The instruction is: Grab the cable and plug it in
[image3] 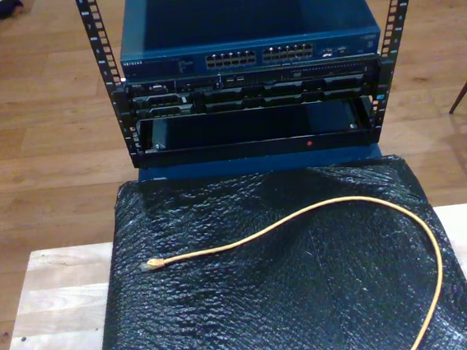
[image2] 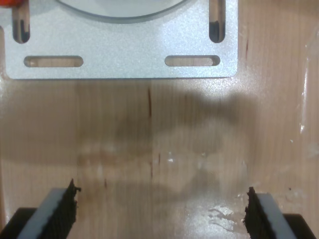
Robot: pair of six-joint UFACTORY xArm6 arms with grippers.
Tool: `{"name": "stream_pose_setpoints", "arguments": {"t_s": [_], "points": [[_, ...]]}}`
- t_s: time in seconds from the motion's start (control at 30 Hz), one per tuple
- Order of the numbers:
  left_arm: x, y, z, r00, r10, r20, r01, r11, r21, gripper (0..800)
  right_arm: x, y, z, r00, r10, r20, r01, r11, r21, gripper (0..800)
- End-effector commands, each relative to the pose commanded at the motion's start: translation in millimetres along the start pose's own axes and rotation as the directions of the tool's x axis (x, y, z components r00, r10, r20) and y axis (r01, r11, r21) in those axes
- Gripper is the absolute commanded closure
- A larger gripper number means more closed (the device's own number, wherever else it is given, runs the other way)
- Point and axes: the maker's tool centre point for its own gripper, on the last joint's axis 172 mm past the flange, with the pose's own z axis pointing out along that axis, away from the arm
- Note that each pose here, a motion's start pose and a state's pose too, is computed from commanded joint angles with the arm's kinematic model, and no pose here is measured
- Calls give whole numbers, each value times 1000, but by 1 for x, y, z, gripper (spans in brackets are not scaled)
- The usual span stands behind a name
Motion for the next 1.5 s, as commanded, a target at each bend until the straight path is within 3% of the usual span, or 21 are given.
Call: {"name": "stream_pose_setpoints", "arguments": {"t_s": [0.23, 0.37, 0.7, 0.9, 1.2, 1.5], "points": [[1, 2, -5, 1000, 3, -7, -3, 1000, -7, 0, -15, 2, -26, 998, -4, 67, 4, 1000, -1, 3], [4, 4, -8, 1000, 7, -23, -8, 1000, -15, 0, -14, 5, -51, 999, -5, 47, 5, 1000, -5, 3], [13, 11, -44, 997, 4, -80, -7, 999, -38, 0, -37, 17, -114, 989, 101, 103, -100, 995, -20, 3], [2, 8, -69, 999, 9, -50, -11, 999, -39, 0, -43, 52, -134, 990, 91, 111, -88, 996, -31, 3], [10, -22, -97, 998, -15, -55, 10, 996, -84, 0, -44, 104, -158, 982, 173, 73, -171, 985, -22, 3], [36, -85, -113, 996, -68, -51, 61, 991, -116, 0, -35, 178, -162, 968, 250, 11, -250, 968, 7, 3]]}}
